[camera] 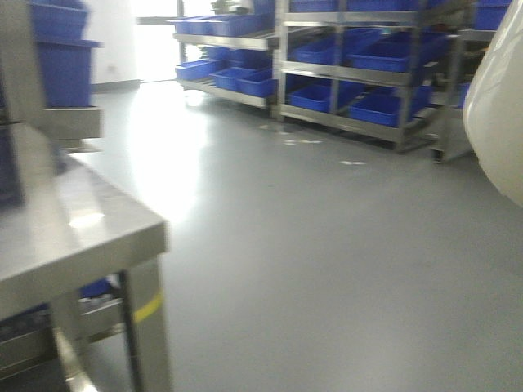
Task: Move white bin to right shelf second layer
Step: 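Drive down the aisle holding the white bin in the right gripper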
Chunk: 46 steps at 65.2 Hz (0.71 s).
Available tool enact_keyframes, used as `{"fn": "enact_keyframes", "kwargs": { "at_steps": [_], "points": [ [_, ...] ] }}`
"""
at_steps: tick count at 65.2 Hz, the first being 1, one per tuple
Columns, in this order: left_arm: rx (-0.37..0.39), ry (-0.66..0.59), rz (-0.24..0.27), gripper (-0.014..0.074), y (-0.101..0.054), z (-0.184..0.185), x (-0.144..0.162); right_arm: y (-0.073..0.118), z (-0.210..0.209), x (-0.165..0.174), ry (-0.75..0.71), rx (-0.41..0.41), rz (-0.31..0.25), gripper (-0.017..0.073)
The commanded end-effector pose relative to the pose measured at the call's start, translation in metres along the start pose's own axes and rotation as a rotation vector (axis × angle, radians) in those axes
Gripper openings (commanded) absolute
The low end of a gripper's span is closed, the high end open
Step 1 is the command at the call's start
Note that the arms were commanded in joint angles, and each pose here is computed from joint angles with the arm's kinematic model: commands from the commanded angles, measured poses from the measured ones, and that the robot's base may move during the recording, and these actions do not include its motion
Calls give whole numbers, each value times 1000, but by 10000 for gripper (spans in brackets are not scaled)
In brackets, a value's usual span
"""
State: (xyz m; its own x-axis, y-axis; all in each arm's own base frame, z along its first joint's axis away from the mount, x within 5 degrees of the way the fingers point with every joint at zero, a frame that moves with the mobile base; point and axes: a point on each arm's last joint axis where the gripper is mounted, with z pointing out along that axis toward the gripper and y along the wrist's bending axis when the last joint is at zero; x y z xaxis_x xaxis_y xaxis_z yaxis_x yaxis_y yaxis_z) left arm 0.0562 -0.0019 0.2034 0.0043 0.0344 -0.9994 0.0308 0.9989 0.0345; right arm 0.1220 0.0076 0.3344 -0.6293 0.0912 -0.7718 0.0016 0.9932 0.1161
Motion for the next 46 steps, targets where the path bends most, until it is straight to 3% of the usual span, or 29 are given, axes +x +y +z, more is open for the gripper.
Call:
{"fn": "enact_keyframes", "kwargs": {
  "at_steps": [1, 46],
  "points": [
    [-4, -60, -9, 85, 0, 0, 4, 1, -8, -15, -117, -9, 2, 68],
    [-4, -60, -9, 85, 0, 0, 4, 4, -8, -14, -113, -27, -10, 68]
  ]
}}
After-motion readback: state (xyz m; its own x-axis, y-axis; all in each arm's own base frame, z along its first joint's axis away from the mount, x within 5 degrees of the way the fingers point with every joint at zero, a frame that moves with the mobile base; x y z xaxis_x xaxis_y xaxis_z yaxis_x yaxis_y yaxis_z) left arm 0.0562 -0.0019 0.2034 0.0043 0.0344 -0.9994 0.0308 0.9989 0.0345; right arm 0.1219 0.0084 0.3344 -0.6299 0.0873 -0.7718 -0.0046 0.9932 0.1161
